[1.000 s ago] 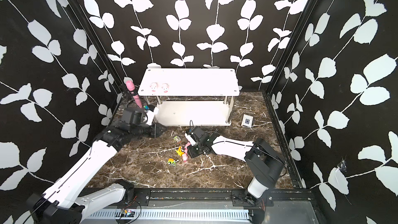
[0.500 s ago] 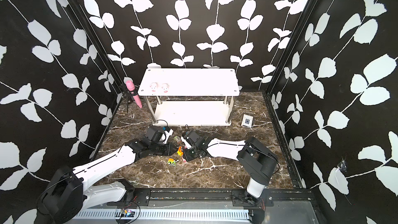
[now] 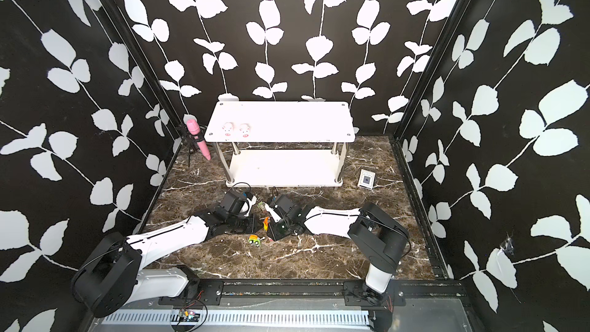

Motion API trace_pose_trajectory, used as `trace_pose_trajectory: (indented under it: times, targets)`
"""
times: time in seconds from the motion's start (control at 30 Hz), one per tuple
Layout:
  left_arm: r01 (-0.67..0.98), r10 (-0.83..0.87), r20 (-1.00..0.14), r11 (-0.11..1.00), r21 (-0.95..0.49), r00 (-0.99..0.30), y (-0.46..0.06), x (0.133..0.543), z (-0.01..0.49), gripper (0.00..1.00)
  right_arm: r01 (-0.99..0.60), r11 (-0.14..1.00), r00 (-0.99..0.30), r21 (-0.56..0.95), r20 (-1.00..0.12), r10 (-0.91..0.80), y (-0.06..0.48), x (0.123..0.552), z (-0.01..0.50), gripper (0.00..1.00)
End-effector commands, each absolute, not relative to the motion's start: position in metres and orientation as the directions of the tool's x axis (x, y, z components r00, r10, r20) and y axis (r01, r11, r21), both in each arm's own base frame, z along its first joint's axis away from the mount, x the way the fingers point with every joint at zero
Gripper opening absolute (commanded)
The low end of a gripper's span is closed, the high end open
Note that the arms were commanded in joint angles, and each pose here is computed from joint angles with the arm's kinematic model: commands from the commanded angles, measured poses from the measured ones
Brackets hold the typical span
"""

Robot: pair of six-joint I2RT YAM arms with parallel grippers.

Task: Organize plastic toys on shelves
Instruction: Adjust the plastic toy at the center of the board.

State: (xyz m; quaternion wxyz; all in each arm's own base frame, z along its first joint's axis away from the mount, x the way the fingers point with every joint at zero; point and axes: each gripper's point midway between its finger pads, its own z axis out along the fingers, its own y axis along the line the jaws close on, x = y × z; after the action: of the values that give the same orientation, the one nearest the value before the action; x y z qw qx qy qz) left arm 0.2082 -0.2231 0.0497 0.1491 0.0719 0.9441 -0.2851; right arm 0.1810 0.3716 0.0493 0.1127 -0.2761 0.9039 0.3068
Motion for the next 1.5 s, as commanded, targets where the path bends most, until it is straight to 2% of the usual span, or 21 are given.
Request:
trace_pose_trajectory:
  times: [0.0,0.2,0.43,0.6,0.77,0.97,1.07,1.47]
  targets:
    - [0.227,0.054,-0.320,0.816,-0.532,-0.946,-0.228,0.208,0.044,0.21,-0.578,0.619,-0.816,0.531,-0.392,-0.425,0.387,0.180,0.058,0.38]
    - [0.224,0.064,-0.296,0.805,-0.549,-0.953,-0.234,0.206,0.036,0.17,-0.582,0.600,-0.813,0.549,-0.416,-0.408,0.388,0.178,0.068,0.43]
    - [0.228,0.075,-0.288,0.808,-0.544,-0.955,-0.235,0.204,0.033,0.14,-0.579,0.629,-0.812,0.518,-0.437,-0.387,0.375,0.181,0.070,0.42]
    - [0.223,0.069,-0.294,0.816,-0.532,-0.953,-0.231,0.204,0.032,0.14,-0.559,0.682,-0.824,0.471,-0.409,-0.393,0.364,0.183,0.057,0.41]
    - [0.229,0.073,-0.304,0.825,-0.516,-0.950,-0.228,0.204,0.038,0.16,-0.543,0.703,-0.834,0.460,-0.392,-0.387,0.360,0.183,0.047,0.34]
    - [0.260,0.078,-0.351,0.820,-0.510,-0.933,-0.222,0.202,0.059,0.27,-0.530,0.719,-0.843,0.450,-0.375,-0.386,0.357,0.183,0.040,0.23]
    - [0.290,0.100,-0.355,0.793,-0.536,-0.929,-0.226,0.195,0.066,0.28,-0.526,0.716,-0.847,0.459,-0.364,-0.388,0.360,0.182,0.036,0.18]
    - [0.320,0.170,-0.308,0.777,-0.543,-0.936,-0.237,0.187,0.052,0.27,-0.504,0.728,-0.860,0.465,-0.341,-0.378,0.366,0.182,0.024,0.14]
